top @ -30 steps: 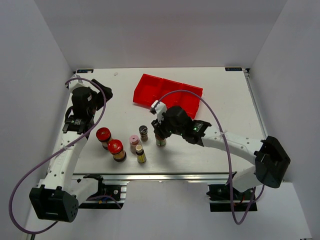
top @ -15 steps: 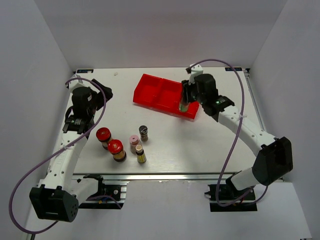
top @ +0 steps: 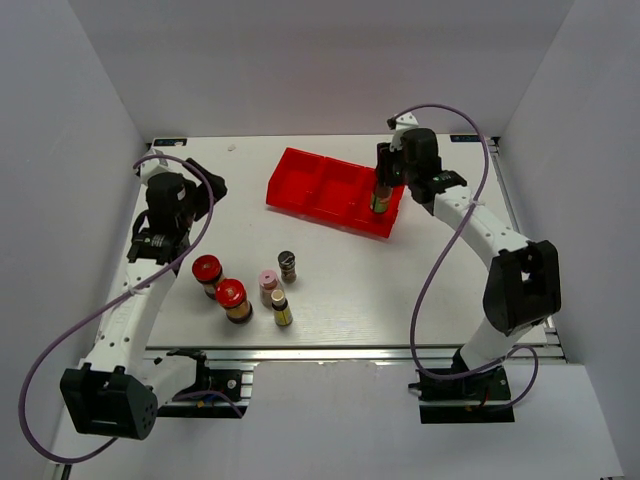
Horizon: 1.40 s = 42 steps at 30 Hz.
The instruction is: Organize the condiment bottles
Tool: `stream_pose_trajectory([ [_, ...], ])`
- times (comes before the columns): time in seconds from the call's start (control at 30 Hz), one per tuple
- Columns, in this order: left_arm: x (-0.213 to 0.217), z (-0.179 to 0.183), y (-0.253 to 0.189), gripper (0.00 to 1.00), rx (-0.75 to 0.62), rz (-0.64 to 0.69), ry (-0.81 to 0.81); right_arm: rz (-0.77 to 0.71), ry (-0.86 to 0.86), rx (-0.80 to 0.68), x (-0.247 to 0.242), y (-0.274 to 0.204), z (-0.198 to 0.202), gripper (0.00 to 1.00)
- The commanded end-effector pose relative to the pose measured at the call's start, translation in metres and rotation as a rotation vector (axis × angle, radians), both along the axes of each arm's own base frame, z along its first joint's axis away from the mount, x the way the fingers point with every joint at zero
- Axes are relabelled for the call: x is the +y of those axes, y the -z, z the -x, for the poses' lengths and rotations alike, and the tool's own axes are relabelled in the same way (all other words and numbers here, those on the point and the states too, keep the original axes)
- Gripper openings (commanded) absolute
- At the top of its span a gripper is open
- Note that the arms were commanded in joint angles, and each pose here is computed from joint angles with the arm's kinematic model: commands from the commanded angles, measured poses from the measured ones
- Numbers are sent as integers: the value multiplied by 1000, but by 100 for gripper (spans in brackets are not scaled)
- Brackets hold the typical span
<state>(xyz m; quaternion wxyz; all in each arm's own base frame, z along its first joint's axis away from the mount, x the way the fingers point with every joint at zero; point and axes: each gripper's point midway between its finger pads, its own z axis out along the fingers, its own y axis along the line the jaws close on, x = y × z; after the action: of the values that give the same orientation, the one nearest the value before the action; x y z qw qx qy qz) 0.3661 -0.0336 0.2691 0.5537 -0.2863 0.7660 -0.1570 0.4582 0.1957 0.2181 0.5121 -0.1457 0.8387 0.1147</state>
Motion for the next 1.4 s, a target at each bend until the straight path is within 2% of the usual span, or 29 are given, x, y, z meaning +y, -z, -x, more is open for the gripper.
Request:
stream_pose_trajectory([
  [0.0,-3,-1,-2,98,5,0,16,-117,18,-206,2,-72,-28,19],
  [0.23,-4,-4,0,98,13,1,24,-122,12,-277,3,-68,-58,19],
  [0.43,-6,-5,-2,98,15,4,32,-108,8,-264,7,-50,-77,19],
  [0.77,-10,-10,1,98,30,1,53,-70,136,-286,-13,-38,-99,20],
  [0.87,-10,-12,3,98,36,2,56,-69,148,-288,-16,-37,-102,24],
  [1.13,-18,-16,8,98,81,19,88,-52,140,-262,-16,-27,-105,50],
  [1.17,-19,-16,7,98,83,23,95,-54,126,-246,-13,-24,-102,56],
  [1.2,-21,-17,5,98,83,29,101,-59,118,-238,-12,-24,-100,69],
  [1.3,-24,-17,10,98,116,46,111,-77,110,-235,-11,-29,-92,89],
  [1.37,-24,-18,15,98,146,48,108,-82,109,-259,-13,-41,-87,89],
])
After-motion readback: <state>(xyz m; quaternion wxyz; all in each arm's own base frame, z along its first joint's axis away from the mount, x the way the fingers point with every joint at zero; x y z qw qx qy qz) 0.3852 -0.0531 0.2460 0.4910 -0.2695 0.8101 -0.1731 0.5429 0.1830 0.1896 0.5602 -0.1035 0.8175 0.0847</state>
